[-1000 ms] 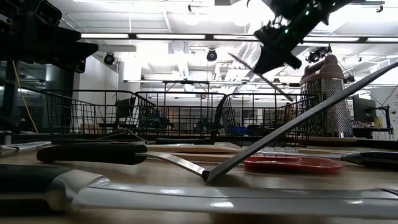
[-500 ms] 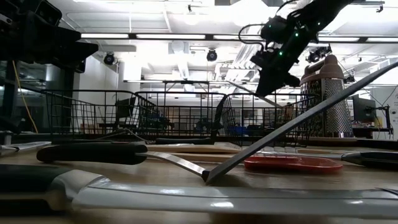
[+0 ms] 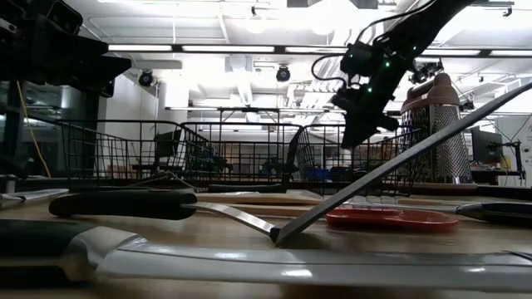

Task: Pick & Place Kitchen Items
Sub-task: Put the brown serving spoon into the right black wire basket

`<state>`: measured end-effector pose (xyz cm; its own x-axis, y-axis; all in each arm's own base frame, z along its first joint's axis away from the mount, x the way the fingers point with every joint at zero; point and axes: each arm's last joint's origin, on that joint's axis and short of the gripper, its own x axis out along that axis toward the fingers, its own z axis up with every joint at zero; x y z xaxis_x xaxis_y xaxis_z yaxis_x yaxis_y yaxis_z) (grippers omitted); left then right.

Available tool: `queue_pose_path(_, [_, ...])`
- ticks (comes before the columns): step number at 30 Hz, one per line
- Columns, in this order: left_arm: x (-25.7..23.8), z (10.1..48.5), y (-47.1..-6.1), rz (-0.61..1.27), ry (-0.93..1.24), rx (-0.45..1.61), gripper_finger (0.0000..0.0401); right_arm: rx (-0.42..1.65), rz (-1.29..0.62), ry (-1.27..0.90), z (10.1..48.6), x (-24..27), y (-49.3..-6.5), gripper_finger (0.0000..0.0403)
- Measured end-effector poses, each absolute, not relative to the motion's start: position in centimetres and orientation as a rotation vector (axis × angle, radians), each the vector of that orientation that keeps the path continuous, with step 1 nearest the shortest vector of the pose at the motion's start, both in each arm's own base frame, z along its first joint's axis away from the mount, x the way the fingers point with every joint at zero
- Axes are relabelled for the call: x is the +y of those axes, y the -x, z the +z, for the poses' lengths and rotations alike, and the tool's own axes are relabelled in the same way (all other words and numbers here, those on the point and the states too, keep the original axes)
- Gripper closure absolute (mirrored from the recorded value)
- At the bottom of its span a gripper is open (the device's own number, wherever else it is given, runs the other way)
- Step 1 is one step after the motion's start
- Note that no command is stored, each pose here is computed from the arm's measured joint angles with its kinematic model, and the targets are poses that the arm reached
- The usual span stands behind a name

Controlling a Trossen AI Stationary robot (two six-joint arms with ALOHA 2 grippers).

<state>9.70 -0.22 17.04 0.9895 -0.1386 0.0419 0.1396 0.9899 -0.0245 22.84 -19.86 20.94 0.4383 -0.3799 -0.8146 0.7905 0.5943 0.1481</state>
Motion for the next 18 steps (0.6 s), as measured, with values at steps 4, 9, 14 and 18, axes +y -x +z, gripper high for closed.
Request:
queue_pose_path(4, [-0.22, 17.04, -9.70, -0.139, 0.027, -0.040, 0.0189, 0.850, -0.774, -0.569, 20.23, -20.05, -23.07, 0.0335])
queue_pose_path(9, [-0.22, 17.04, -9.70, -0.140, 0.027, -0.040, 0.0189, 0.855, -0.763, -0.554, 19.86, -20.24, -23.32, 0.0335])
queue_pose_path(14, [-0.22, 17.04, -9.70, -0.139, 0.027, -0.040, 0.0189, 0.851, -0.760, -0.553, 19.86, -20.27, -23.37, 0.0335])
queue_pose_path(18, [-0.22, 17.04, -9.70, -0.139, 0.027, -0.040, 0.0189, 0.852, -0.760, -0.553, 19.84, -20.27, -23.37, 0.0334])
